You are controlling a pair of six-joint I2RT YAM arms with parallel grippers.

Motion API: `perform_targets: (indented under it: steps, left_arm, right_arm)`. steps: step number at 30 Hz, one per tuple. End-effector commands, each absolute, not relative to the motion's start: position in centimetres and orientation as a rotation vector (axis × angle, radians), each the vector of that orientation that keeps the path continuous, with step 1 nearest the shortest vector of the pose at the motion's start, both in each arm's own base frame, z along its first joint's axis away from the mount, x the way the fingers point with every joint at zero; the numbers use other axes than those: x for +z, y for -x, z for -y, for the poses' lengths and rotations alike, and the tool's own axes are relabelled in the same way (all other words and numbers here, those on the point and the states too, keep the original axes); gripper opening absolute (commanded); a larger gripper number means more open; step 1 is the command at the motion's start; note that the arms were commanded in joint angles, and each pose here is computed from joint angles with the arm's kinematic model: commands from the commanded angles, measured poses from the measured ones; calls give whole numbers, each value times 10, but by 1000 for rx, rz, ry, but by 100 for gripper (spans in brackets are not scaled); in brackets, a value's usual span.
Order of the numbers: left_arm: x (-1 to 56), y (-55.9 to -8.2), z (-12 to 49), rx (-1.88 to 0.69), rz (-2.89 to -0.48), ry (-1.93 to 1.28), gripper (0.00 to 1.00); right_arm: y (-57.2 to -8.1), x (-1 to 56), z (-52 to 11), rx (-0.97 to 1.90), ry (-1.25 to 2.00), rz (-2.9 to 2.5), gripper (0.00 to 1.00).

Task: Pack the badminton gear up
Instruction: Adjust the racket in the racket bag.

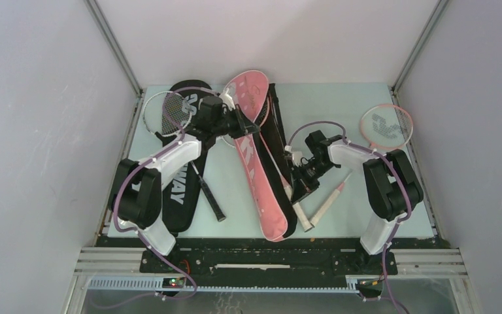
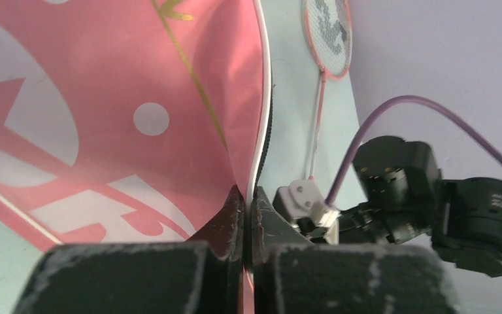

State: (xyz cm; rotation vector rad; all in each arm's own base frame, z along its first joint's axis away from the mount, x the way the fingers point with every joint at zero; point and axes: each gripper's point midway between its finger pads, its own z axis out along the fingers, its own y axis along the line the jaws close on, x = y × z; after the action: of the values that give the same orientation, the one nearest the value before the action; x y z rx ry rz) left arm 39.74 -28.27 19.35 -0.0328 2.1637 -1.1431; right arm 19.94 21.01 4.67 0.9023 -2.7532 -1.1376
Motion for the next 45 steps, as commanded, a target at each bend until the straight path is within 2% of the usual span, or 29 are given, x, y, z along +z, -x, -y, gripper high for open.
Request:
perform_targets:
  steps: [1, 3, 7, 11, 12, 14, 17, 21, 27, 31, 35, 40, 45]
  left_arm:
    - [206, -391, 293, -1136, -2066, -86, 0]
    - [200, -386, 298, -1131, -2074, -109, 5]
    - [190, -379, 308, -1107, -2090, -153, 22]
    - [186, -381, 308, -1073, -2089, -187, 40]
    - [187, -381, 308, -1065, -2085, -199, 46]
    - [189, -382, 307, -1056, -2080, -219, 66]
    - [191, -381, 308, -1039, -2084, -277, 86]
    - [198, -374, 310, -1018, -2026, -472, 98]
    - [217, -310, 321, -1039, -1664, -1092, 98]
    - [201, -262, 321, -993, -1506, -1522, 85]
    - [187, -222, 319, -935, -1319, -1869, 83]
    - [168, -192, 331, -815, -1124, -2153, 82]
    - [154, -192, 347, -653, -1024, -2300, 80]
  right_arm:
    - [-221, 90, -227, -1353, -986, 2755, 0]
    - [-225, 102, -233, -1433, -984, 2732, 0]
    - [-229, 116, -246, -1595, -990, 2661, 0]
    - [-235, 112, -248, -1628, -963, 2652, 0]
    - [-236, 109, -248, -1627, -949, 2656, 0]
    - [-238, 104, -247, -1619, -925, 2668, 0]
    - [-242, 100, -248, -1608, -929, 2685, 0]
    - [-244, 96, -249, -1614, -928, 2680, 0]
    - [-243, 94, -251, -1654, -920, 2641, 0]
    - [-242, 92, -250, -1651, -929, 2634, 0]
    - [-240, 90, -248, -1655, -915, 2618, 0]
    - [-238, 92, -249, -1696, -911, 2580, 0]
    - [-234, 90, -249, -1725, -890, 2518, 0]
